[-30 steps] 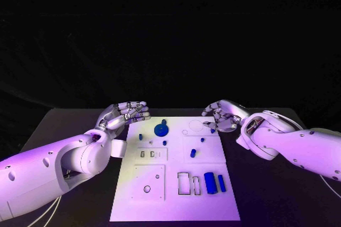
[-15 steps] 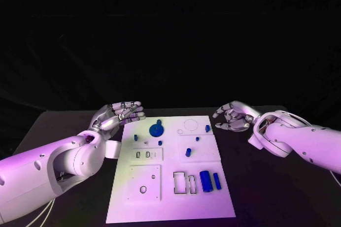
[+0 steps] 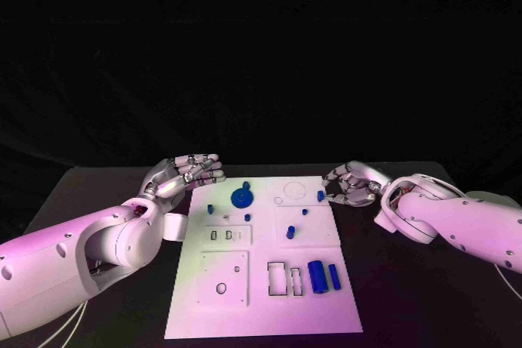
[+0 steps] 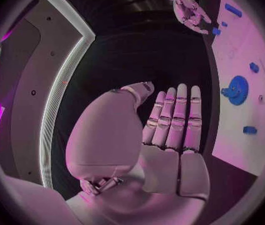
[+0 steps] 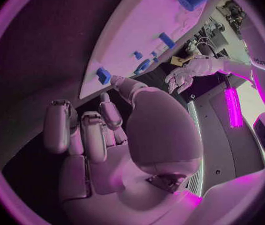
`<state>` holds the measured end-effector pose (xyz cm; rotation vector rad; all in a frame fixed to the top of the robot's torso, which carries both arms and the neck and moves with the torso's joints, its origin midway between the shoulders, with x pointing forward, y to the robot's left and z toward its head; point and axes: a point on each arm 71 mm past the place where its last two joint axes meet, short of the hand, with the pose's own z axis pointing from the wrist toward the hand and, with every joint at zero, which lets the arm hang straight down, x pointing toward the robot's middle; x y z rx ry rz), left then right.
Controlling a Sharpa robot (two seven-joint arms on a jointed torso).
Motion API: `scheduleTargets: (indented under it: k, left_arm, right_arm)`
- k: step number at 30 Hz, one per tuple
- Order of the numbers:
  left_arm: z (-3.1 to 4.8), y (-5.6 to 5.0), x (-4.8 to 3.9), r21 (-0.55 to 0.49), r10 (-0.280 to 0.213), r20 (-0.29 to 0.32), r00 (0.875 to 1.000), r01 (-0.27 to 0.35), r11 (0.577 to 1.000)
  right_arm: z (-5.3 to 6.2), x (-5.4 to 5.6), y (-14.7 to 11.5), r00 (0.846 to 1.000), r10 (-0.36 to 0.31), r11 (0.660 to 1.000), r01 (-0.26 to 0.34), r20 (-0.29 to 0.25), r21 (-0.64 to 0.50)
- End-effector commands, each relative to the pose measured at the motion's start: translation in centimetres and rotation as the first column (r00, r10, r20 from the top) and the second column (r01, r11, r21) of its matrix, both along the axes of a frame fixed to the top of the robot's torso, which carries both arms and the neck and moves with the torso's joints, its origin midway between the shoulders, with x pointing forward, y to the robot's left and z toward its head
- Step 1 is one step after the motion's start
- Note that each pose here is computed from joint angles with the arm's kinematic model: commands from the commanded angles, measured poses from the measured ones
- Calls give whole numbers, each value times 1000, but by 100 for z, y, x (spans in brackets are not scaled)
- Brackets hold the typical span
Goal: Assemble the parts on the task board
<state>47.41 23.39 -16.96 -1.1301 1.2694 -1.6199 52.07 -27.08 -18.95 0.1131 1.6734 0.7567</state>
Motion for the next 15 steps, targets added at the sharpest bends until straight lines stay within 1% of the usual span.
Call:
scheduleTargets:
  k: [1, 15]
  left_arm:
    - [16, -19, -6, -12, -18, 8, 1000, 18, 1000]
    - [4, -25, 12, -12, -17, 6, 1000, 17, 1000]
  right_arm:
    - [-37, 6, 22, 1000, 14, 1000, -14, -6, -26]
    - [-89, 71, 79, 1000, 3, 999, -3, -10, -36]
